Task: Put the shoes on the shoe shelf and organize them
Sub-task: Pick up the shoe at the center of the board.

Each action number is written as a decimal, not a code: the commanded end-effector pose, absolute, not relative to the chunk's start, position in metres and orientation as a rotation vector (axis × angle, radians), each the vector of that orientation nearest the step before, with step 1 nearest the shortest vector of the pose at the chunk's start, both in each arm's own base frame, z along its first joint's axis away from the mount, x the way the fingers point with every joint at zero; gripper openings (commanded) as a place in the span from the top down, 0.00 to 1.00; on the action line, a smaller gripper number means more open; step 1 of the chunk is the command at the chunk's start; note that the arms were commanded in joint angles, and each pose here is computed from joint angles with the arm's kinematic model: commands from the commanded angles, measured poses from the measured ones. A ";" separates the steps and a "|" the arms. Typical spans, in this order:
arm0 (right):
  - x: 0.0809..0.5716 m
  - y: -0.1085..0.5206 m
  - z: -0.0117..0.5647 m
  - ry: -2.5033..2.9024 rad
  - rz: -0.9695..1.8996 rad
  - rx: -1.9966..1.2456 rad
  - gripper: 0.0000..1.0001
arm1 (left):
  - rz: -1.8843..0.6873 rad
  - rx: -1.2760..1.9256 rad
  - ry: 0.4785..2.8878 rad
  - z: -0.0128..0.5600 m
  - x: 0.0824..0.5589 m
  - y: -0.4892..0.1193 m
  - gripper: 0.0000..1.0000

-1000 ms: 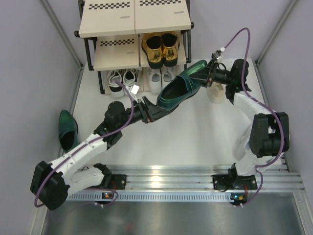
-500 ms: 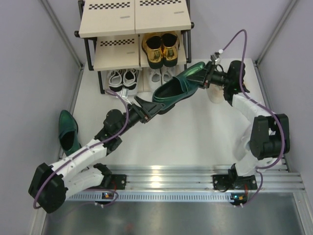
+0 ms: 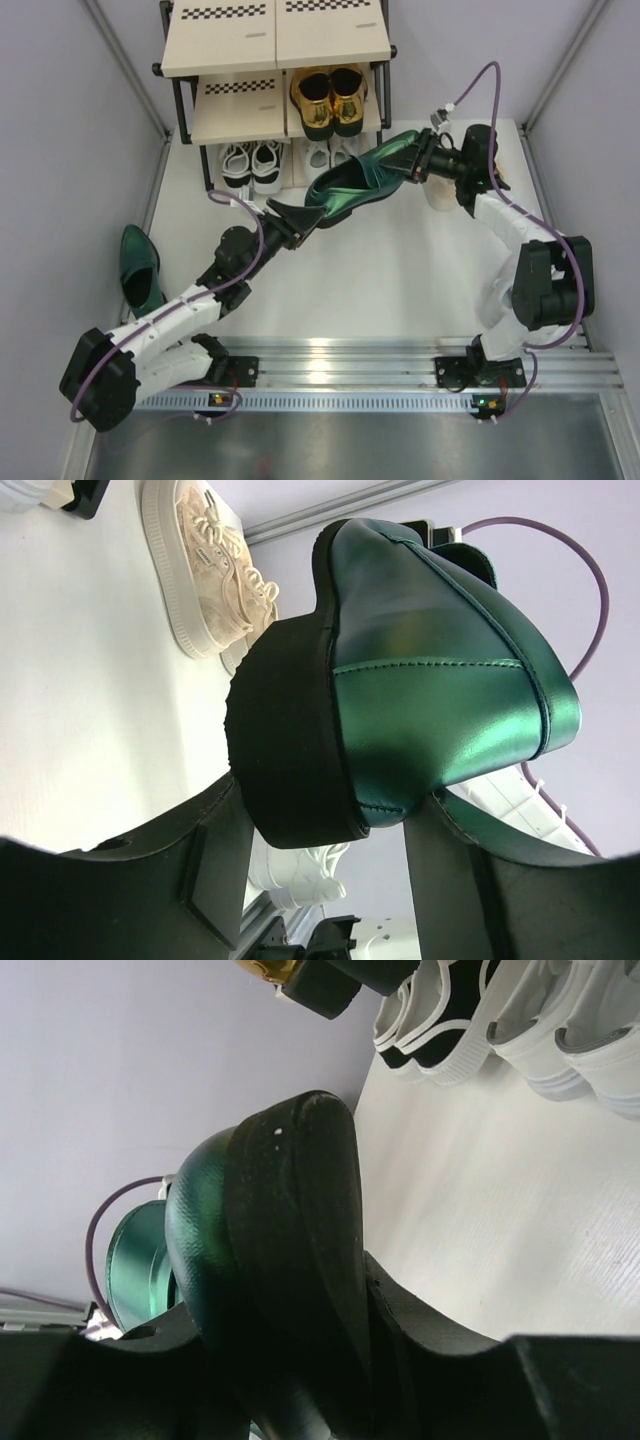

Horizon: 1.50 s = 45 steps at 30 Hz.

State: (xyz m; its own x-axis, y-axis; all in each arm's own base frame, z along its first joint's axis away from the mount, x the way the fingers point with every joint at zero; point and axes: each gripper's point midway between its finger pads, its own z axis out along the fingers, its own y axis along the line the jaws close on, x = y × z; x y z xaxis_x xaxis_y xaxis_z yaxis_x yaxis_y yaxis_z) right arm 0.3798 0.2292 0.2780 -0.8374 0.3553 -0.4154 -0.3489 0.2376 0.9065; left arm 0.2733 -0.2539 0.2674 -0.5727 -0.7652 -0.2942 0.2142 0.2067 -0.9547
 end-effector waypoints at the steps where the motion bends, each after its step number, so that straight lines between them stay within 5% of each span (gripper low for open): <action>1: 0.312 0.255 0.315 1.896 1.787 -0.387 1.00 | -1.465 -0.529 1.469 0.308 0.293 -0.242 1.00; 3: 0.311 0.255 0.313 1.903 1.784 -0.388 1.00 | -1.478 -0.530 1.457 0.308 0.292 -0.242 0.99; 5: 0.310 0.255 0.312 1.903 1.781 -0.395 1.00 | -1.491 -0.547 1.460 0.303 0.291 -0.241 0.88; 8: 0.308 0.256 0.311 1.903 1.778 -0.423 1.00 | -1.505 -0.552 1.442 0.305 0.290 -0.240 1.00; 13: 0.305 0.258 0.303 1.943 1.763 -0.453 0.96 | -1.472 -0.538 1.408 0.312 0.291 -0.235 1.00; 15: 0.306 0.259 0.303 1.935 1.752 -0.481 0.82 | -1.458 -0.523 1.400 0.313 0.289 -0.232 1.00; 16: 0.305 0.258 0.301 1.945 1.752 -0.479 0.62 | -1.462 -0.521 1.381 0.317 0.286 -0.229 1.00; 18: 0.309 0.256 0.304 1.930 1.727 -0.487 0.39 | -1.463 -0.525 1.360 0.318 0.281 -0.223 1.00; 24: 0.319 0.252 0.320 1.877 1.691 -0.514 0.01 | -1.454 -0.545 1.343 0.314 0.269 -0.210 1.00; 45: 0.358 0.220 0.310 1.906 1.607 -0.343 0.01 | -1.499 -0.463 1.335 0.332 0.245 -0.207 1.00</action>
State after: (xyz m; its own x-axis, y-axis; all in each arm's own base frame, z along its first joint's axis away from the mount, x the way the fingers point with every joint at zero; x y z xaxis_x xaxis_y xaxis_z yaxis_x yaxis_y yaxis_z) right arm 0.3484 0.2251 0.2815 -0.8438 0.1582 -0.5128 -0.4748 0.2253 0.8508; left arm 0.2539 -0.2113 0.2872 -0.4303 -0.8345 -0.3442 0.3071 0.2232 -0.9251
